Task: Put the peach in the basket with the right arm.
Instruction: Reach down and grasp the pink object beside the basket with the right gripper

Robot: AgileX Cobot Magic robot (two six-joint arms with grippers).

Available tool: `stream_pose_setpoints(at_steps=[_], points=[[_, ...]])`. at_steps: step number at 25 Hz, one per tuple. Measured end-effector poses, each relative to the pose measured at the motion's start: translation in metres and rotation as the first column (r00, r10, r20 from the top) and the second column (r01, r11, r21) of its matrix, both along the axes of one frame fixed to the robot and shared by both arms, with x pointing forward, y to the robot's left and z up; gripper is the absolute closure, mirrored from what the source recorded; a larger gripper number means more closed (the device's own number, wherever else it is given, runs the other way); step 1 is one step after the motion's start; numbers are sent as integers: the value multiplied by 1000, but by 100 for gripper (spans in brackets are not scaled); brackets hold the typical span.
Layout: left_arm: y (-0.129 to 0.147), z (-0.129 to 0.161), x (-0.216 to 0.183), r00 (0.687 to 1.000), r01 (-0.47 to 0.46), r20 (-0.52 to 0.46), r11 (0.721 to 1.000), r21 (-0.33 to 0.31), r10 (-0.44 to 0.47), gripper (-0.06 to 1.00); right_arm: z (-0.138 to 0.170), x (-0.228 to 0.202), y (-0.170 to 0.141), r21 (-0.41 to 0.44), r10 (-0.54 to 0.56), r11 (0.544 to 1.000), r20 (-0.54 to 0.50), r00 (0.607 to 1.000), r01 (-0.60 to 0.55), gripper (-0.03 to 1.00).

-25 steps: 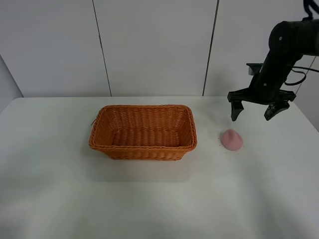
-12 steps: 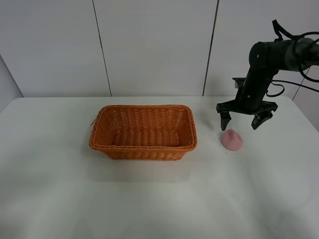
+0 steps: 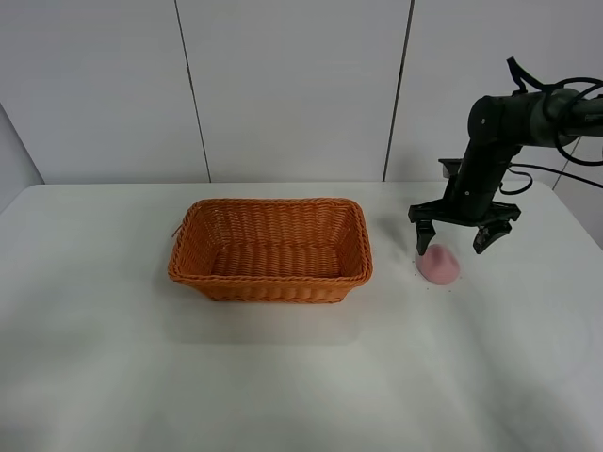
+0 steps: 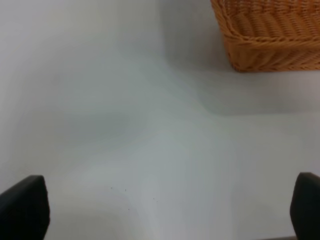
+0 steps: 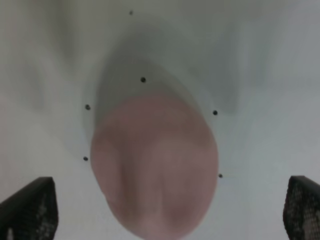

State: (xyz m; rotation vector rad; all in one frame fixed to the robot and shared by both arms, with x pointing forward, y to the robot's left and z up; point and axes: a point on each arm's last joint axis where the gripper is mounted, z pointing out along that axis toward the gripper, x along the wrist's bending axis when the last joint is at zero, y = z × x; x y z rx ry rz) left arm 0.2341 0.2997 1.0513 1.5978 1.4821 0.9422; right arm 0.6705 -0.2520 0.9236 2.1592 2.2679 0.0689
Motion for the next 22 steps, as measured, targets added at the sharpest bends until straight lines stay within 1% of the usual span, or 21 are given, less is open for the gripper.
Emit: stream_pose_setpoints(at_steps=[6,10,22], points=[[0,0,0,1000,0,0,1000,0,0,-4,-16,2,3,6,0,1000,-25,1000,0,27],[0,0,0,1000,0,0,1000,0,0,-4,-24,5,5,11,1,1000,-6,1000,-1,27],[0,0,0,1000,0,0,1000,0,0,-4,-26,7,5,14,-1,1000,12,1000,1,27]])
